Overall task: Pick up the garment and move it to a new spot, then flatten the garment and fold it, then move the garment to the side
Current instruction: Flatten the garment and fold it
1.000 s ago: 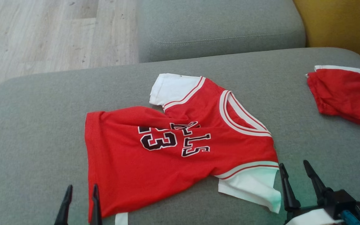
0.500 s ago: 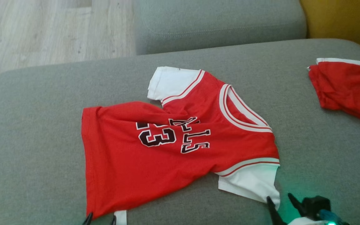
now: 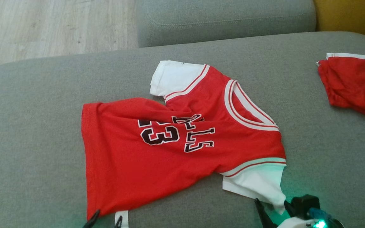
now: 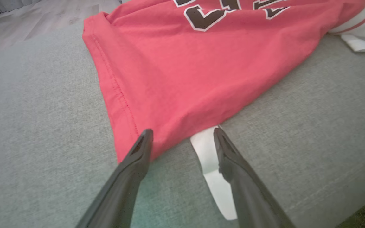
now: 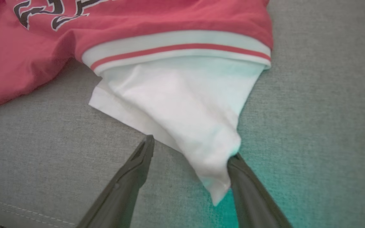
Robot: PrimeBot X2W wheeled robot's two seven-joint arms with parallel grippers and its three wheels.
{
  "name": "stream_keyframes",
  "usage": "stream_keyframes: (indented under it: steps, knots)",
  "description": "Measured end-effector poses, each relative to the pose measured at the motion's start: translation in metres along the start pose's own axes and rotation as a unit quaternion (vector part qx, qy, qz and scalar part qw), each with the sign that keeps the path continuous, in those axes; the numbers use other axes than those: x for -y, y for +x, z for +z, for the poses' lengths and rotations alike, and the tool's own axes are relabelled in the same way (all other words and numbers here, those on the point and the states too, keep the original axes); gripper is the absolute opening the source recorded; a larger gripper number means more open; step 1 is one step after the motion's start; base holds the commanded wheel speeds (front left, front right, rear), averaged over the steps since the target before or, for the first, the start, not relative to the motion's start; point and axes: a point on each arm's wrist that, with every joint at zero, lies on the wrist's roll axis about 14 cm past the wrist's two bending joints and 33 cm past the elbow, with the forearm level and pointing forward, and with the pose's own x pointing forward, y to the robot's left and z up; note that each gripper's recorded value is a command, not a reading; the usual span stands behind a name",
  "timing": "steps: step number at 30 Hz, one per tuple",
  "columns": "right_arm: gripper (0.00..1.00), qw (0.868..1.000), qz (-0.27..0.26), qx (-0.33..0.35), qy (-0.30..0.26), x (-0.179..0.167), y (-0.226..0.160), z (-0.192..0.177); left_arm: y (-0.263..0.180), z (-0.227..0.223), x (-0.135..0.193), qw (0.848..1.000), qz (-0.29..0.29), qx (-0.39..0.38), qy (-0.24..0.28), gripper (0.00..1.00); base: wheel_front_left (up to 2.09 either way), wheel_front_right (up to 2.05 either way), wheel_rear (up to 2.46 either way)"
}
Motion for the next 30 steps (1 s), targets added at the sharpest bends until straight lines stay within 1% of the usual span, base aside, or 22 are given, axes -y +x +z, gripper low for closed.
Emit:
stream_keyframes:
  steps: [8, 16, 17, 18, 19, 20, 23, 25, 26, 27, 30]
  knots:
    - [1.0, 1.0, 0.012, -0.007, 0.005, -0.006, 0.007, 0.003, 0.009, -0.016, -0.013, 0.998, -0.002, -0.046, 0.034, 1.0, 0.0, 0.0, 0.0]
    - [1.0, 0.999, 0.034, -0.006, 0.024, -0.018, 0.016, 0.012, 0.019, -0.017, -0.014, 0.996, -0.015, -0.057, 0.063, 1.0, 0.0, 0.0, 0.0]
    - [0.69, 0.999, 0.038, -0.003, 0.033, -0.019, 0.017, 0.014, 0.021, -0.017, -0.014, 0.996, -0.016, -0.057, 0.064, 1.0, 0.0, 0.0, 0.0]
    - [0.0, 0.998, 0.04, -0.001, 0.043, -0.019, 0.019, 0.016, 0.022, -0.017, -0.015, 0.996, -0.016, -0.06, 0.065, 0.42, 0.0, 0.0, 0.0]
    - [0.0, 0.998, 0.042, 0.002, 0.051, -0.019, 0.02, 0.019, 0.022, -0.018, -0.014, 0.996, -0.018, -0.063, 0.067, 0.04, 0.0, 0.0, 0.0]
    - [0.0, 0.997, 0.043, 0.004, 0.057, -0.019, 0.021, 0.021, 0.023, -0.017, -0.013, 0.996, -0.021, -0.062, 0.068, 0.0, 0.0, 0.0, 0.0]
    - [0.0, 0.994, 0.048, 0.019, 0.096, -0.019, 0.021, 0.031, 0.026, -0.013, -0.016, 0.996, -0.02, -0.06, 0.066, 0.0, 0.0, 0.0, 0.0]
    - [0.0, 0.988, 0.058, 0.048, 0.132, -0.02, 0.017, 0.049, 0.026, -0.011, -0.016, 0.997, -0.018, -0.055, 0.054, 0.0, 0.0, 0.0, 0.0]
    - [0.0, 0.983, 0.067, 0.069, 0.153, -0.021, 0.014, 0.063, 0.025, -0.009, -0.017, 0.998, -0.016, -0.051, 0.044, 0.0, 0.0, 0.0, 0.0]
    - [0.0, 0.973, 0.084, 0.116, 0.182, -0.021, 0.002, 0.097, 0.025, 0.002, -0.019, 0.999, -0.013, -0.032, 0.022, 0.0, 0.0, 0.0, 0.0]
    - [0.0, 0.953, 0.114, 0.194, 0.203, -0.018, -0.028, 0.153, 0.023, 0.042, -0.008, 0.999, -0.03, 0.026, -0.013, 0.0, 0.0, 0.0, 0.0]
